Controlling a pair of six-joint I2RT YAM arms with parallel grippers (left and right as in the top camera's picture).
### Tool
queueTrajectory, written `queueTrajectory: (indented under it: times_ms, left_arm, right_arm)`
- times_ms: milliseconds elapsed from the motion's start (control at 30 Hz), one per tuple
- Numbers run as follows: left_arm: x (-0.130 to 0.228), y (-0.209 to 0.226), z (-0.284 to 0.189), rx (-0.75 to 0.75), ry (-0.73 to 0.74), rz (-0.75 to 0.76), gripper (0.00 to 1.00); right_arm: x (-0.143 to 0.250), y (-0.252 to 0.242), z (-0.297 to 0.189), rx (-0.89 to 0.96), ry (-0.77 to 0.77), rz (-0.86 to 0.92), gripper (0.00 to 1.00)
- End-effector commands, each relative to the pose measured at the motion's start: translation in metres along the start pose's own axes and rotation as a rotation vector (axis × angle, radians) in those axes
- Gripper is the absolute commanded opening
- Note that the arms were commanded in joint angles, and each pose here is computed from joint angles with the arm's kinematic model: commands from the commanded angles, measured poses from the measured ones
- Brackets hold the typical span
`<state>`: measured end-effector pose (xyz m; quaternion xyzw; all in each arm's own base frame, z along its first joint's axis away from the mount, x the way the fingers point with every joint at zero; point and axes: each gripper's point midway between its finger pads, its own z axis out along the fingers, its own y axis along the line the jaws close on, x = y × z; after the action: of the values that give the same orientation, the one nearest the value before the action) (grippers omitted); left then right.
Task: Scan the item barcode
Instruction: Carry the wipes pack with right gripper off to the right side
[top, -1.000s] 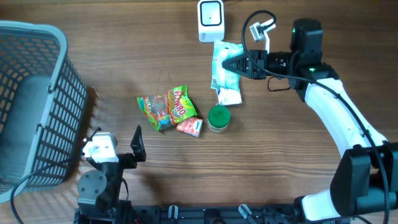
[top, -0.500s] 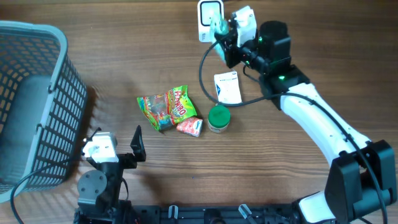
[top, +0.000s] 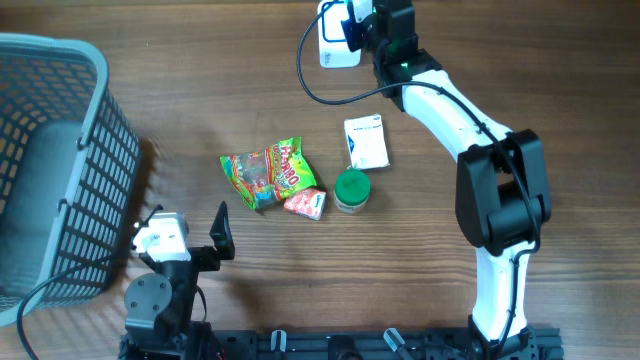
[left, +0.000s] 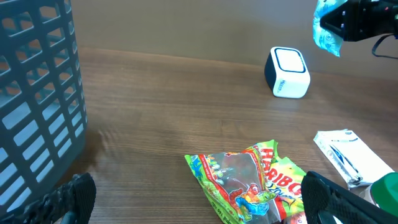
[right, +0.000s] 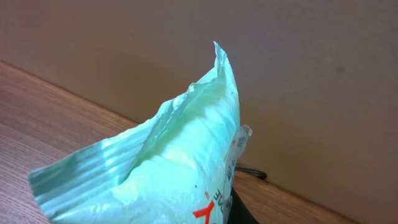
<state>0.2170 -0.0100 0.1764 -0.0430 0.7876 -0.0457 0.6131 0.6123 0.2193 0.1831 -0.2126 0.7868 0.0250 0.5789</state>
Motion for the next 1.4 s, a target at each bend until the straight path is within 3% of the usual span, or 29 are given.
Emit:
queueTrajectory:
  times_ms: [0, 133, 333, 467, 600, 733, 867, 1000, 1233, 1367]
  left_arm:
    - [0.002, 0.002, 0.001, -0.011, -0.002, -0.005, 1.0]
    - [0.002, 0.002, 0.001, -0.011, -0.002, -0.005, 1.0]
    - [0.002, 0.002, 0.001, -0.011, -0.002, -0.005, 1.0]
    - [0.002, 0.002, 0.001, -0.011, -0.002, -0.005, 1.0]
    - [0.002, 0.002, 0.001, -0.011, -0.002, -0.005, 1.0]
    - [0.002, 0.002, 0.001, -0.011, -0.002, -0.005, 1.0]
    - [0.002, 0.002, 0.001, -0.011, -0.002, -0.005, 1.0]
    - [0.002, 0.002, 0.001, -0.011, -0.002, -0.005, 1.0]
    - [0.002, 0.002, 0.001, -0.011, -0.002, -0.005, 1.0]
    - [0.002, 0.002, 0.001, -0.011, -0.002, -0.005, 1.0]
  right_arm:
    - [-0.004, 0.01, 0.008, -0.002, -0.015, -0.022, 0.04]
    - [-0.006, 0.033, 0.014, -0.024, -0.051, -0.046, 0.04]
    - [0.021, 0.027, 0.028, 0.042, -0.014, -0.046, 0.04]
    - [0.009, 0.025, 0.022, 0.058, -0.024, -0.02, 0.04]
    - [-0.029, -0.022, -0.022, 0.189, 0.022, 0.04, 0.04]
    - [-0.015, -0.112, -0.077, 0.488, 0.203, 0.033, 0.04]
    - [0.063, -0.23, -0.137, 0.8, 0.499, 0.036, 0.04]
    - [0.169, -0.341, -0.226, 1.027, 0.72, 0.291, 0.04]
    - [0.313, -0.401, -0.32, 1.043, 0.865, 0.664, 0.04]
    - [0.347, -0.41, -0.346, 1.061, 0.89, 0.754, 0.04]
